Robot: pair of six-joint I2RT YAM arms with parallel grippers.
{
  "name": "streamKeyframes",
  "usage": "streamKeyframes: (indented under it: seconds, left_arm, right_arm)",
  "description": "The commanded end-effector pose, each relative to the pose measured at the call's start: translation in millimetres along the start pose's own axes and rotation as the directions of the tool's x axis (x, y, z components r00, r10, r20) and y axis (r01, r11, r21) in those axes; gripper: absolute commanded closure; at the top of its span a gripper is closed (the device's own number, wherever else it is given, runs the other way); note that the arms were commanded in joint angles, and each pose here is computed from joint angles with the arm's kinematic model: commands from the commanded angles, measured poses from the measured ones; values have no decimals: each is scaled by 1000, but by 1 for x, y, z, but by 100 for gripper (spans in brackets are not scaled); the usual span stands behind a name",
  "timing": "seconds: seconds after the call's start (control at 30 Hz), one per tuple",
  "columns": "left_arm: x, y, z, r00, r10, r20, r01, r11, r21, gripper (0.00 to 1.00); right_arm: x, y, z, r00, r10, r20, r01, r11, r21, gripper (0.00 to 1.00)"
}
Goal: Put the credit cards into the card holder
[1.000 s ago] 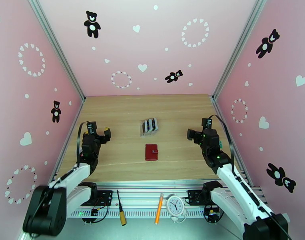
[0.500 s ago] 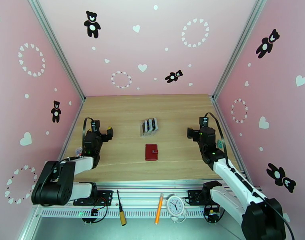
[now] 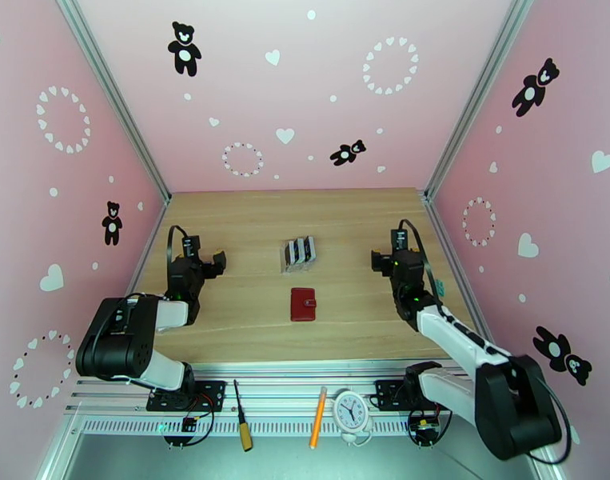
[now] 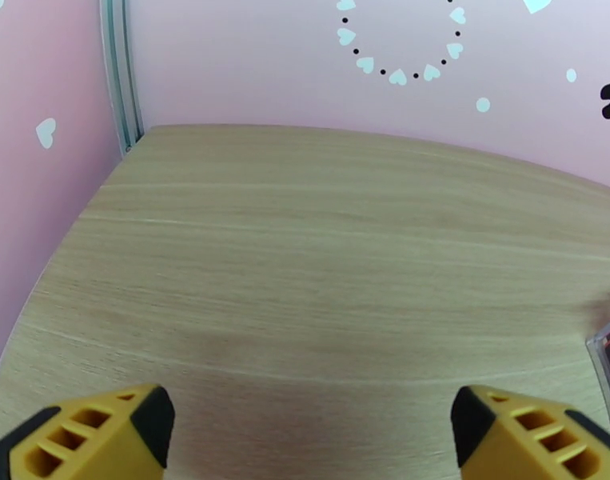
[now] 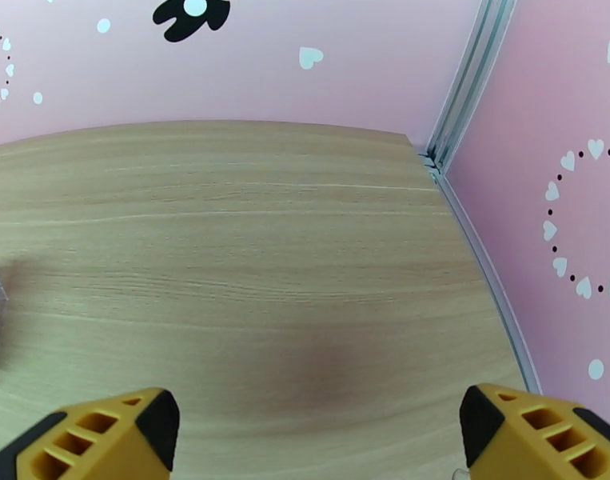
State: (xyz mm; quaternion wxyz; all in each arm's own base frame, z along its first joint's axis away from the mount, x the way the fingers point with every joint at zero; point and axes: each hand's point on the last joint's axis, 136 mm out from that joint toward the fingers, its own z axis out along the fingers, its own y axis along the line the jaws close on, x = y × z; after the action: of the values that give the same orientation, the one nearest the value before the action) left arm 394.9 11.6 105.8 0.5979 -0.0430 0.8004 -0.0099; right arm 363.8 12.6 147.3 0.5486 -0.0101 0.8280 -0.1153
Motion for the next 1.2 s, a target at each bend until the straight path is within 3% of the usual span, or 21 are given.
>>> streamKeyframes:
  seconds: [0.0, 0.47, 0.67, 0.77, 1.17]
  left_arm:
    - [-8, 5, 3, 1000, -16, 19, 17, 1000, -23, 2]
    - [-8, 4, 3, 1000, -14, 18, 14, 1000, -22, 2]
    - [-7, 4, 3, 1000, -14, 17, 14, 1000, -17, 2]
    - [-7, -9, 1, 1000, 9, 24, -10, 998, 56, 2]
    - [-7, 1, 3, 1000, -9, 17, 9, 1000, 0, 2]
  right_arm:
    - [-3, -3, 11, 1000, -16, 25, 16, 999, 31, 1]
    - [33, -4, 49, 1000, 26, -2, -26, 1000, 15, 1]
    - [41, -2, 51, 999, 48, -1, -48, 998, -36, 1]
    - [43, 5, 53, 999, 41, -1, -41, 995, -88, 1]
    - [43, 6, 53, 999, 39, 1, -38, 994, -99, 1]
